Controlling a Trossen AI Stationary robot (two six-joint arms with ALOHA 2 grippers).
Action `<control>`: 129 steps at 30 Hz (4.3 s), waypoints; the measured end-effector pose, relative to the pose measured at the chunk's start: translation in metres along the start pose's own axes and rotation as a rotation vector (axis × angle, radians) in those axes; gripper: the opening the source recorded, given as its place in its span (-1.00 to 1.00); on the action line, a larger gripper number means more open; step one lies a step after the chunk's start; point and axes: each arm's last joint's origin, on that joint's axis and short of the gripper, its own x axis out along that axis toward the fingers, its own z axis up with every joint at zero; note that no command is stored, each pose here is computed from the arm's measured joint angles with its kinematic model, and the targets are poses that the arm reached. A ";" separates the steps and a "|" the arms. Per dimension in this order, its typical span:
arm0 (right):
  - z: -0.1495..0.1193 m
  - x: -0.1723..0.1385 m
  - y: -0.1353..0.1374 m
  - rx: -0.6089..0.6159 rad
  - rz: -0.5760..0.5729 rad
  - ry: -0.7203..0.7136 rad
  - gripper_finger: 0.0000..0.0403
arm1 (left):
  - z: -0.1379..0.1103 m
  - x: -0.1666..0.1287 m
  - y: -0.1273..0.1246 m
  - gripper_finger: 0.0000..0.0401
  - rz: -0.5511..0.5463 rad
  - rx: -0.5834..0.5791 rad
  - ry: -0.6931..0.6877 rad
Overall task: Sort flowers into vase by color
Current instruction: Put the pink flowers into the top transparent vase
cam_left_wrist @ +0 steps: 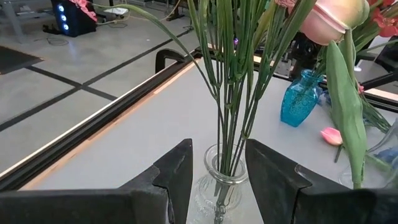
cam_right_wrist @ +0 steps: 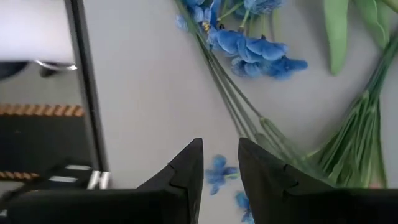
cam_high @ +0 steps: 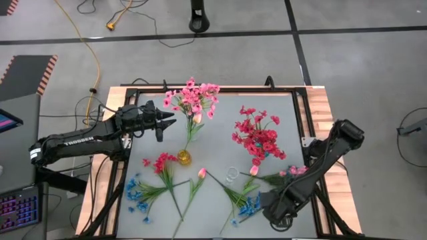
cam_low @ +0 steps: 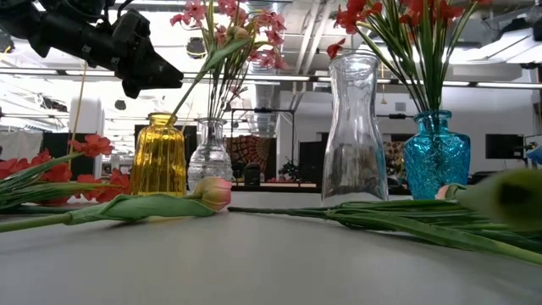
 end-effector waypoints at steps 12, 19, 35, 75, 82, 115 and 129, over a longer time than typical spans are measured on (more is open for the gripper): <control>0.012 0.013 -0.010 0.075 -0.021 0.046 -0.35 | 0.000 0.000 0.000 -0.33 0.000 -0.003 0.001; 0.011 0.013 -0.012 0.064 -0.035 0.067 -0.06 | -0.003 0.000 0.000 -0.33 0.005 -0.009 0.032; 0.015 0.049 -0.010 -0.042 -0.110 0.165 0.30 | -0.005 0.000 0.001 -0.33 0.009 -0.024 0.050; 0.025 0.053 -0.012 -0.045 -0.008 0.301 -0.89 | -0.006 0.000 0.001 -0.33 0.010 -0.034 0.059; 0.034 0.014 -0.001 -0.066 -0.019 0.318 -0.92 | -0.006 0.000 0.001 -0.33 0.010 -0.036 0.059; 0.089 -0.189 -0.032 0.057 0.240 -0.158 -0.91 | -0.002 0.000 0.000 -0.33 -0.016 -0.042 0.026; 0.123 -0.232 -0.092 -0.069 0.255 -0.524 -0.90 | 0.034 -0.010 -0.009 -0.33 -0.143 0.039 -0.119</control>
